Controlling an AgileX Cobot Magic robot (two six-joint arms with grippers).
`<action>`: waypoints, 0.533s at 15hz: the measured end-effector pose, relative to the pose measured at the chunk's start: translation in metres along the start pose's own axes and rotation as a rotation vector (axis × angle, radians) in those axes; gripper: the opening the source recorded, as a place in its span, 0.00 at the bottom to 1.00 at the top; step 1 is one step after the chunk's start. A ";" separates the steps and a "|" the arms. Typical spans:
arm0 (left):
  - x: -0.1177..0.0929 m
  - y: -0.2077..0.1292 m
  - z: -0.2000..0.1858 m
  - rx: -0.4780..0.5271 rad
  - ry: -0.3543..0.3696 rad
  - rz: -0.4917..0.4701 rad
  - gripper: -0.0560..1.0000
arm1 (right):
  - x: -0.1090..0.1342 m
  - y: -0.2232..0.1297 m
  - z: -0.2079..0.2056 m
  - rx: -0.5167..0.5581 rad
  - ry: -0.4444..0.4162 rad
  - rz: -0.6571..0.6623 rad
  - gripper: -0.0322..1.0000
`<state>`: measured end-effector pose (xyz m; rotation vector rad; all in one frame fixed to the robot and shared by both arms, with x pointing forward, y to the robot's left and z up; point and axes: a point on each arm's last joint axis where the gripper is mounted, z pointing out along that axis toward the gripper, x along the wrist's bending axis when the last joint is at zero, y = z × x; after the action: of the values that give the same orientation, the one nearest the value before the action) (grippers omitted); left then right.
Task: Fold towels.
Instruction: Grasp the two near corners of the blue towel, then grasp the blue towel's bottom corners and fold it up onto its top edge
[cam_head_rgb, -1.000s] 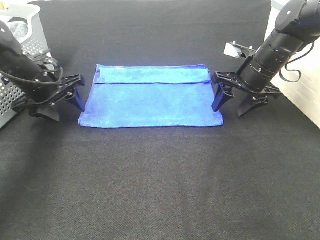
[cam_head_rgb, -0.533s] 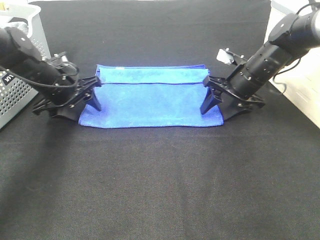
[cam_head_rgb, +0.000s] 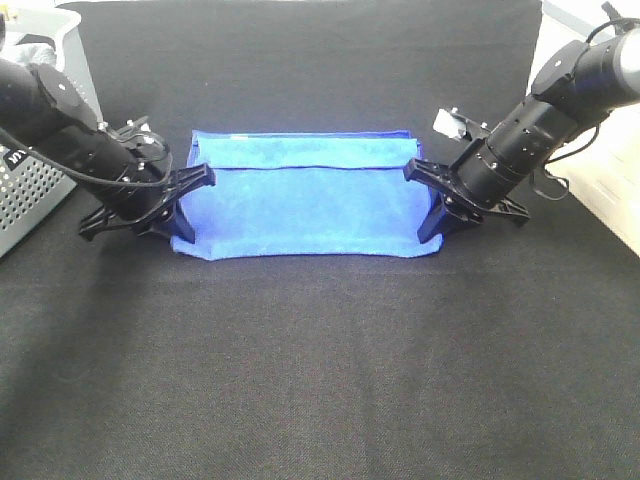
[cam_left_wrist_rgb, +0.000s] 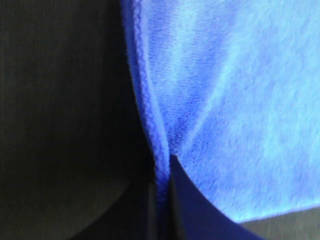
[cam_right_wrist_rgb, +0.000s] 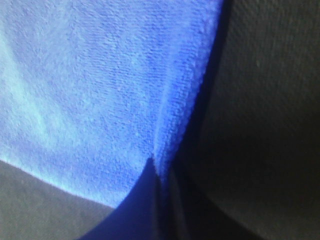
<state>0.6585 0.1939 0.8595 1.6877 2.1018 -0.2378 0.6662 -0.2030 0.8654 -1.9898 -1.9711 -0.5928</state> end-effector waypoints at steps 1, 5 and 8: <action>0.002 -0.004 -0.002 0.031 0.008 0.015 0.06 | 0.000 -0.003 -0.001 0.023 -0.001 -0.002 0.03; 0.013 -0.037 -0.017 0.099 0.052 0.031 0.06 | -0.002 -0.037 -0.012 0.054 -0.023 0.029 0.03; 0.024 -0.072 -0.029 0.154 0.078 0.022 0.06 | -0.008 -0.076 -0.015 0.080 -0.059 0.062 0.03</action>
<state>0.5792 0.2090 0.8653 1.8347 2.1696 -0.3404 0.5894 -0.2152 0.8680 -2.0337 -1.9265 -0.4393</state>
